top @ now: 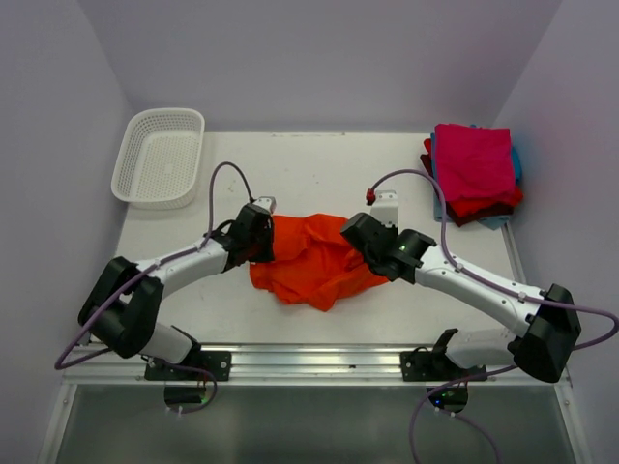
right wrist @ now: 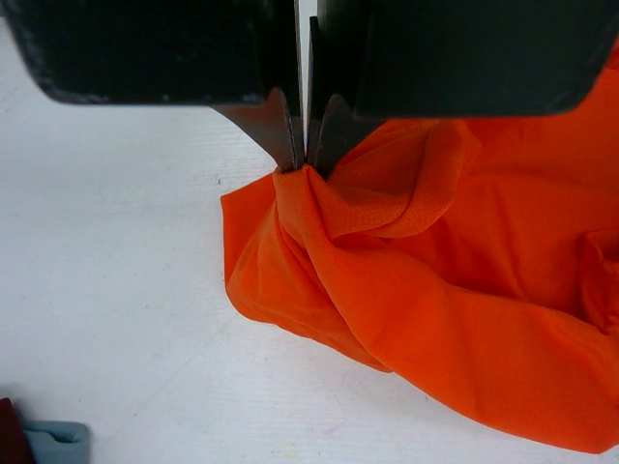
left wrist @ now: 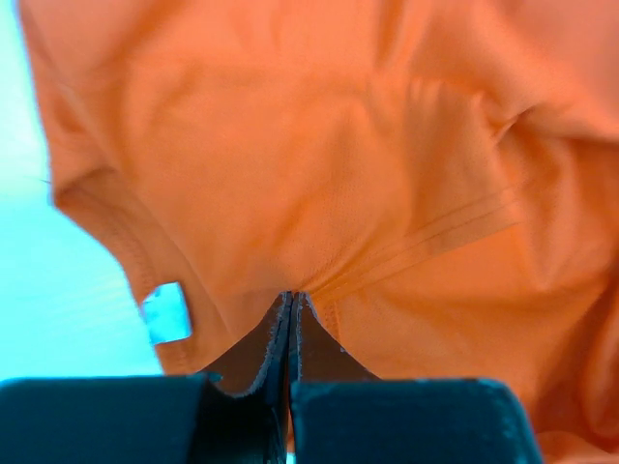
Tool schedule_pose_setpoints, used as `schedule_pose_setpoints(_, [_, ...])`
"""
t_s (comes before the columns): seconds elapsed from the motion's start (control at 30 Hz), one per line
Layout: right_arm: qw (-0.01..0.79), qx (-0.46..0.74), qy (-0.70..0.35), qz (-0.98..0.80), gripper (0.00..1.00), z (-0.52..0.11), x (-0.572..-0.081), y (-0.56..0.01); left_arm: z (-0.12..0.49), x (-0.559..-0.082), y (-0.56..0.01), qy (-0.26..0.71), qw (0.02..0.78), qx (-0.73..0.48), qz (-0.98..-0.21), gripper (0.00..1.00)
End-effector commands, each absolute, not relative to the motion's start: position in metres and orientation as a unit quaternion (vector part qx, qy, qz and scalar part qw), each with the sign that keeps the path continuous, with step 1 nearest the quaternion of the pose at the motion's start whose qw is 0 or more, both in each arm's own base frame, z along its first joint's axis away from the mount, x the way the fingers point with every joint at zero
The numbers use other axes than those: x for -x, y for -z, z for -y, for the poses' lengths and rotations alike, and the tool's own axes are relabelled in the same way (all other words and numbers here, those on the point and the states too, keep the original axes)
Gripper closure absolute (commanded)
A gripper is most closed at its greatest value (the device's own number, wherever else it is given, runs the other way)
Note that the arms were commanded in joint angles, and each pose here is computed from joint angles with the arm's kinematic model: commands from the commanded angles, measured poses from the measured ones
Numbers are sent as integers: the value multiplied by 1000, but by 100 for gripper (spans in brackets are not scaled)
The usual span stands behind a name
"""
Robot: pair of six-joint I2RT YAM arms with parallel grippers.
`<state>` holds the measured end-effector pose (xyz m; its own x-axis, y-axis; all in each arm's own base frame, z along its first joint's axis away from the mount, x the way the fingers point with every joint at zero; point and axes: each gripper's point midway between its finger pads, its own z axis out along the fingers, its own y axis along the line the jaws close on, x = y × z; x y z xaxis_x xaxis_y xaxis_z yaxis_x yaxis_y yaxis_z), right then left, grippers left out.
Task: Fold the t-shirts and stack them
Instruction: Flatten the tshirt out
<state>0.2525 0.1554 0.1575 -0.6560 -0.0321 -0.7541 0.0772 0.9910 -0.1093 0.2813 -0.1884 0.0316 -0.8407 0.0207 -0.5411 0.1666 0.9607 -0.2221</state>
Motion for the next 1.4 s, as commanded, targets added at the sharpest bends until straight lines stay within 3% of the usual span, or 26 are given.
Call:
schedule_pose_setpoints(0.0, [444,-46,71,-892,100,-150,-260,-163,180,-310,-91,117,376,-20,-919,100])
schedule_pose_setpoints(0.3, [454,-78,91,-883,100,-131,-261,-155,168,-342,-147,64,426,-11,-902,100])
schedule_pose_setpoints(0.57, [454,-170,121,-866,100,-76,-254,-149,115,-352,-251,38,524,64,-848,100])
schedule_pose_setpoints(0.63, [451,-179,138,-863,83,-64,-247,-142,105,-350,-264,33,536,71,-841,100])
schedule_pose_setpoints(0.73, [433,-171,141,-874,41,-63,-242,-131,100,-348,-264,32,534,73,-842,100])
schedule_pose_setpoints(0.83, [414,-161,131,-886,26,-72,-242,-124,103,-348,-256,38,526,69,-847,100])
schedule_pose_setpoints(1.1, [444,-84,5,-892,31,-138,-283,-145,110,-351,-243,51,512,59,-856,100])
schedule_pose_setpoints(1.27, [373,16,-119,-920,44,-211,-280,-134,110,-350,-243,52,512,59,-855,100])
schedule_pose_setpoints(1.37, [357,47,-137,-923,46,-230,-268,-126,107,-348,-245,50,514,62,-854,100])
